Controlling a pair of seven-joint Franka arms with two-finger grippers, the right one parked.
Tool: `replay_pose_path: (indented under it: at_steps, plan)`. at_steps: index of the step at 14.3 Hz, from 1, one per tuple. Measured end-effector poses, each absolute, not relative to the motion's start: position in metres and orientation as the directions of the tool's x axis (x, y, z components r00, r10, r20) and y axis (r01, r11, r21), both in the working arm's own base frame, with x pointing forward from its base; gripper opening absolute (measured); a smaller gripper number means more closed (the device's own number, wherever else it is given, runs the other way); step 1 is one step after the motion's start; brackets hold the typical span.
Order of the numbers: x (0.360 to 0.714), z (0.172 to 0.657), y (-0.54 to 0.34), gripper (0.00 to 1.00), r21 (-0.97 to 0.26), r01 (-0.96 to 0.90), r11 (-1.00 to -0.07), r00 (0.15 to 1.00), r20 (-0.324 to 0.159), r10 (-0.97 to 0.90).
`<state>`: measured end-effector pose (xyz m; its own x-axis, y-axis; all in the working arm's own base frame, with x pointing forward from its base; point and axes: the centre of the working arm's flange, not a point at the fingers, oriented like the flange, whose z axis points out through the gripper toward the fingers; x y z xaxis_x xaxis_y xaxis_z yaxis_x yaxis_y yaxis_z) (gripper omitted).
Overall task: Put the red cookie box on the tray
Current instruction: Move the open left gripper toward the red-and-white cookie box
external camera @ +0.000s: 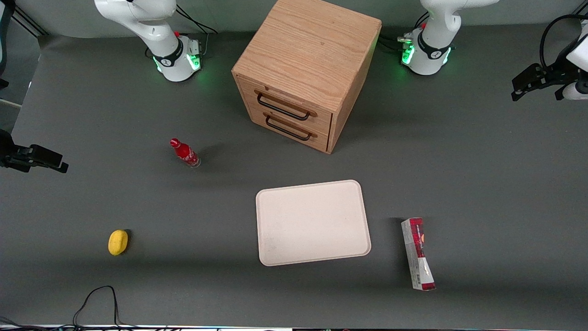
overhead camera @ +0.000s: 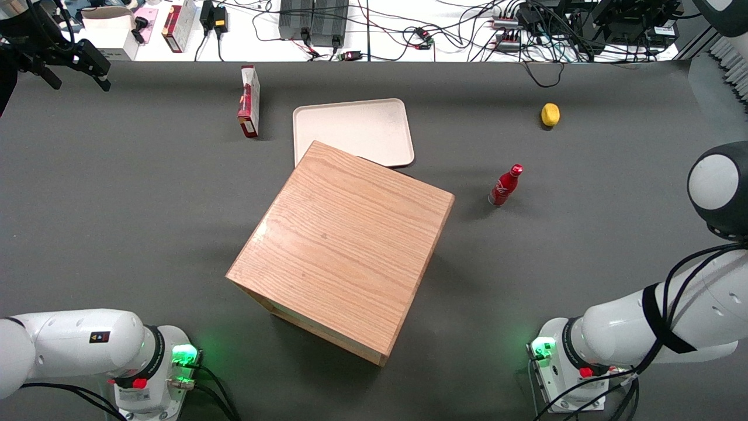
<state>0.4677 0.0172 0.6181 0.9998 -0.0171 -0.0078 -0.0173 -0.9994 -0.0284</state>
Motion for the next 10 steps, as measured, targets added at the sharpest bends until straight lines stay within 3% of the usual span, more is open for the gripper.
replay_pose_path:
  at_steps: [7,9,10]
  plan:
    - [0.477,0.604,0.022,1.0,-0.016,-0.03,-0.999,0.999,-0.032,-0.03]
    - [0.493,0.593,0.022,1.0,-0.012,-0.041,-0.999,0.998,-0.039,-0.041]
    - [0.521,0.593,0.014,1.0,-0.011,-0.06,-0.998,0.998,-0.035,-0.059]
